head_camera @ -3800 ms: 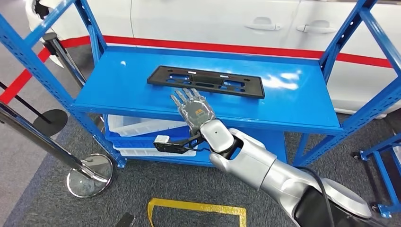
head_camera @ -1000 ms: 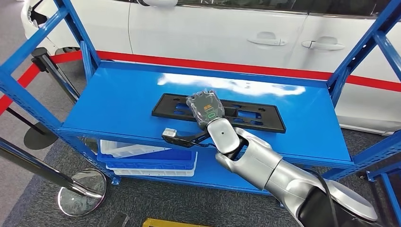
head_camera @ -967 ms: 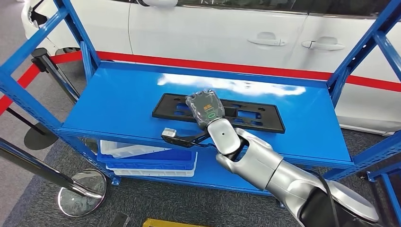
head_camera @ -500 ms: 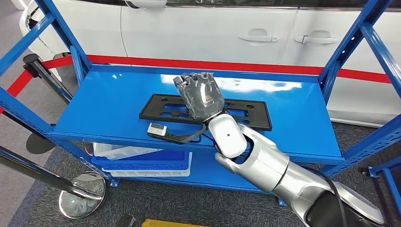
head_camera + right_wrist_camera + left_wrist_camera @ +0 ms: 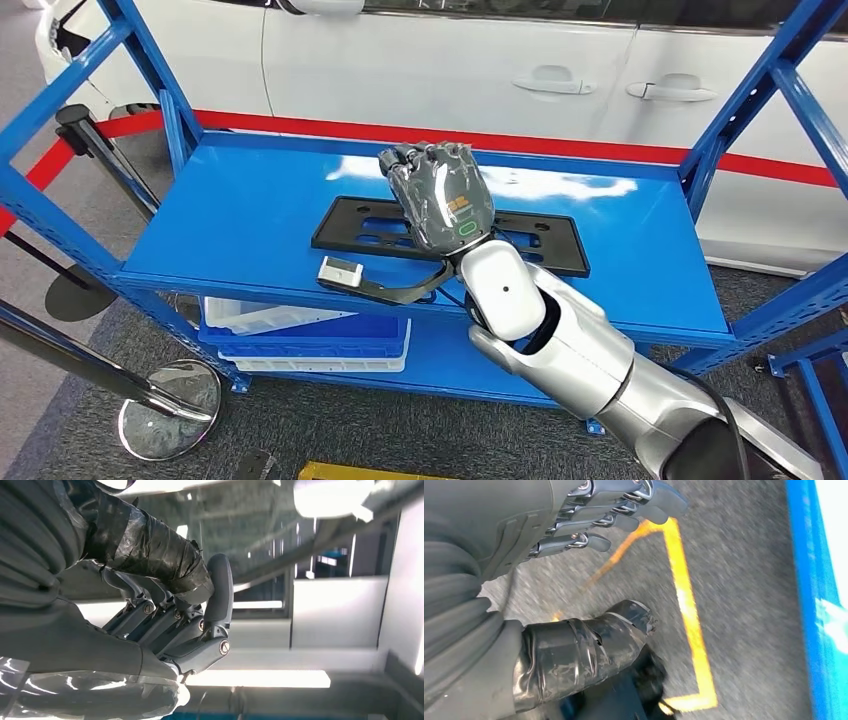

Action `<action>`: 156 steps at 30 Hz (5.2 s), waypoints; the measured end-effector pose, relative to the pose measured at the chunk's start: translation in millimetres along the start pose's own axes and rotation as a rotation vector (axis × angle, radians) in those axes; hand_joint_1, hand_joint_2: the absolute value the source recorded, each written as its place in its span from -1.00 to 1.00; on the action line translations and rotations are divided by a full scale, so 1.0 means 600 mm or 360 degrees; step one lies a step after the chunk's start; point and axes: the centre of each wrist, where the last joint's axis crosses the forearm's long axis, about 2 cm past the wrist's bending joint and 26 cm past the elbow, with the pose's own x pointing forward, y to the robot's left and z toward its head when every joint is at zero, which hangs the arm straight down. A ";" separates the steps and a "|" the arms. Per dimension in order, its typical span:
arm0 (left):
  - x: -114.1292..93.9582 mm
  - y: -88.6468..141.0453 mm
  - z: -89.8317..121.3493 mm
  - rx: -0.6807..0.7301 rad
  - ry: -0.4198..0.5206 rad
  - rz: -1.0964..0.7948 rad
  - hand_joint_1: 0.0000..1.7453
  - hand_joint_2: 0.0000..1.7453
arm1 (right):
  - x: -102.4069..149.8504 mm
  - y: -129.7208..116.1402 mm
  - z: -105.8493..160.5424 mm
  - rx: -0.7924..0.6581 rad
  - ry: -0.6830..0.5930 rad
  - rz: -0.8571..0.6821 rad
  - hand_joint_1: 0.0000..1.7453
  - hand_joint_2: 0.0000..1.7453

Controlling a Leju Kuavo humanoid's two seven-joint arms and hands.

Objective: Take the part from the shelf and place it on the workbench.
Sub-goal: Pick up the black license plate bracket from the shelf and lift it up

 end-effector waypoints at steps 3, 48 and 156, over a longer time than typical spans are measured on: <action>0.001 -0.001 0.000 -0.0039 -0.0043 0.0035 -1.00 0.50 | 0.000 0.005 0.001 0.0196 -0.0001 0.0010 -1.00 1.00; 0.003 0.007 -0.001 0.0098 0.0095 -0.0102 -1.00 -1.00 | 0.013 0.195 0.077 0.1292 0.0167 0.0025 -1.00 1.00; 0.006 -0.028 -0.007 -0.0109 0.0030 -0.0122 -1.00 1.00 | -0.115 0.224 0.064 0.1056 0.0584 0.0261 1.00 1.00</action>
